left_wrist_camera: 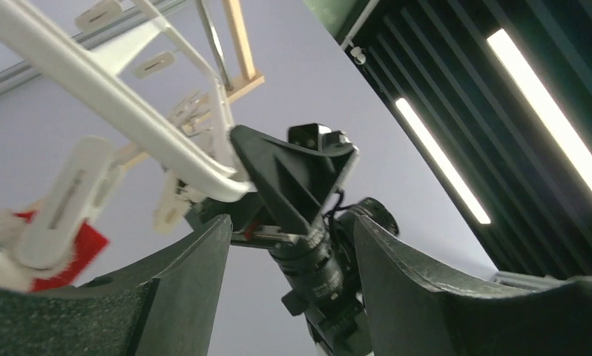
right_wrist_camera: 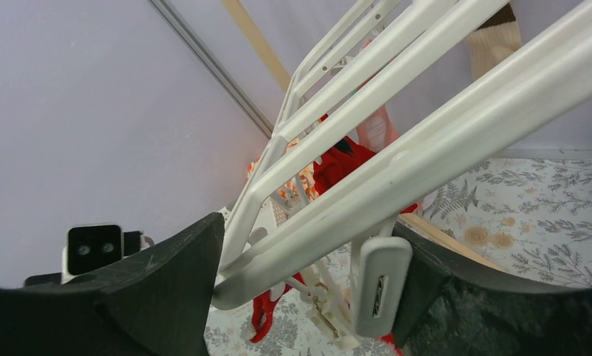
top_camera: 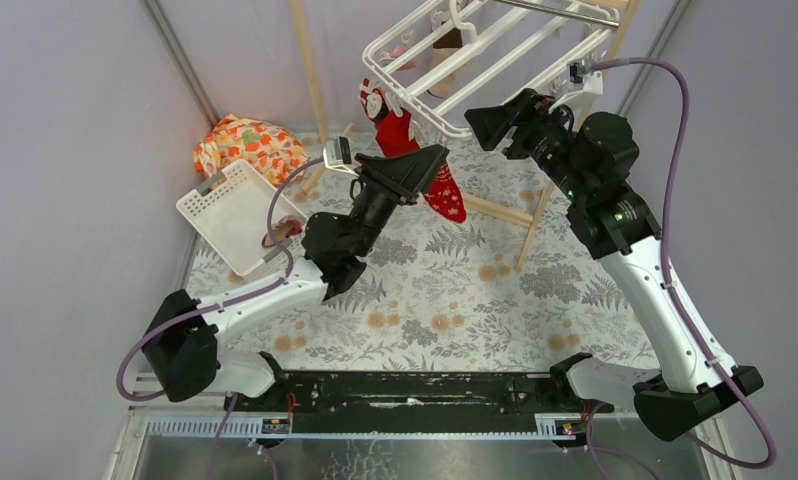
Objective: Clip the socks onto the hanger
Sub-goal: Rotate the hanger at the clothesline.
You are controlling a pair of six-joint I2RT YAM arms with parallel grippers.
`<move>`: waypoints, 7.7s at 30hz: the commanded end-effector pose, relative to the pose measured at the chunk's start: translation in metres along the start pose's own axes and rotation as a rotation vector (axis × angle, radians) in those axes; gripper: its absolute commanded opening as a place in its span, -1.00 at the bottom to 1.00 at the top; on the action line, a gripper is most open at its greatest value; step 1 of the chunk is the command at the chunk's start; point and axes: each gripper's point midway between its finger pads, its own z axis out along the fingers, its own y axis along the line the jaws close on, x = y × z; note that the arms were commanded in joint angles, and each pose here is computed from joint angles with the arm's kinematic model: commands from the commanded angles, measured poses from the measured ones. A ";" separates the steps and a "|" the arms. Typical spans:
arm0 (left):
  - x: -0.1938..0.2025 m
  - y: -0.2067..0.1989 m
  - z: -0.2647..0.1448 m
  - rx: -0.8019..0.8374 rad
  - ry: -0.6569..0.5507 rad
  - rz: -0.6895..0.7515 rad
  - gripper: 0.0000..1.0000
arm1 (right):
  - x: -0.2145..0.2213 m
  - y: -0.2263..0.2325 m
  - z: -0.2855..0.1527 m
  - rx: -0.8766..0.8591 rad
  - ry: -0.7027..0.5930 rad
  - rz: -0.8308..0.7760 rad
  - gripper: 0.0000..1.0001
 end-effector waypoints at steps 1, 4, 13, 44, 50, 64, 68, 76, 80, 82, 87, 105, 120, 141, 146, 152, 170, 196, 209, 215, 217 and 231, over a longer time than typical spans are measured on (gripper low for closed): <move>-0.003 0.014 0.013 -0.078 -0.037 -0.056 0.37 | -0.024 0.024 -0.015 -0.075 -0.077 -0.008 0.59; 0.002 0.020 0.012 -0.097 -0.025 -0.075 0.35 | -0.030 0.025 -0.022 -0.069 -0.091 -0.019 0.59; -0.005 0.023 0.035 -0.066 -0.074 -0.073 0.31 | -0.028 0.028 -0.029 -0.083 -0.086 -0.015 0.59; -0.129 0.029 0.035 -0.072 -0.326 0.035 0.30 | -0.026 0.021 -0.110 -0.025 -0.108 -0.079 0.64; -0.173 0.040 0.008 -0.146 -0.396 0.068 0.37 | -0.020 0.017 -0.101 -0.020 -0.088 -0.082 0.64; -0.211 0.041 -0.042 -0.199 -0.398 0.154 0.48 | -0.008 0.019 -0.085 -0.068 -0.061 -0.083 0.64; -0.191 0.028 -0.047 -0.198 -0.285 0.291 0.56 | -0.006 0.027 -0.088 -0.135 -0.055 -0.181 0.62; -0.134 0.015 -0.055 -0.172 -0.010 0.542 0.97 | 0.006 0.037 -0.085 -0.229 0.021 -0.343 0.71; -0.105 0.016 -0.060 -0.097 0.094 0.578 0.97 | 0.016 0.035 -0.058 -0.265 0.043 -0.363 0.75; -0.102 0.022 -0.064 -0.092 0.104 0.573 0.97 | 0.021 0.029 -0.041 -0.264 0.045 -0.374 0.75; -0.103 0.022 -0.064 -0.082 0.104 0.629 0.97 | 0.018 0.017 -0.015 -0.218 0.026 -0.421 0.75; -0.089 0.041 -0.064 -0.073 0.178 0.586 0.97 | -0.008 0.047 0.004 -0.313 -0.005 -0.394 -0.26; -0.087 0.045 -0.068 -0.072 0.183 0.569 0.97 | 0.008 0.065 0.022 -0.419 0.013 -0.268 -0.87; -0.058 -0.037 0.027 0.027 0.278 0.583 0.97 | -0.043 0.050 -0.092 -0.126 -0.061 -0.318 0.73; -0.011 -0.030 0.057 -0.081 0.305 0.678 0.97 | -0.088 0.028 -0.136 0.090 -0.195 -0.299 0.70; 0.007 -0.038 0.046 -0.170 0.135 0.650 0.97 | -0.089 0.013 -0.141 0.168 -0.204 -0.309 0.70; 0.042 0.007 0.123 -0.143 0.240 0.662 0.97 | -0.084 -0.013 -0.154 0.278 -0.225 -0.349 0.72; -0.098 0.035 0.076 -0.308 0.040 0.771 0.97 | -0.058 -0.046 -0.025 0.100 -0.089 -0.401 0.98; -0.122 0.047 0.065 -0.323 0.024 0.750 0.97 | -0.026 -0.018 -0.020 -0.246 0.012 -0.447 0.99; -0.124 0.051 0.064 -0.324 0.029 0.745 0.97 | -0.016 -0.012 -0.010 -0.332 0.074 -0.450 0.95; -0.125 0.051 0.064 -0.323 0.030 0.741 0.97 | -0.016 -0.014 -0.006 -0.337 0.073 -0.457 0.94; -0.128 0.059 0.066 -0.328 0.038 0.733 0.97 | -0.024 -0.007 0.024 -0.459 0.006 -0.431 0.54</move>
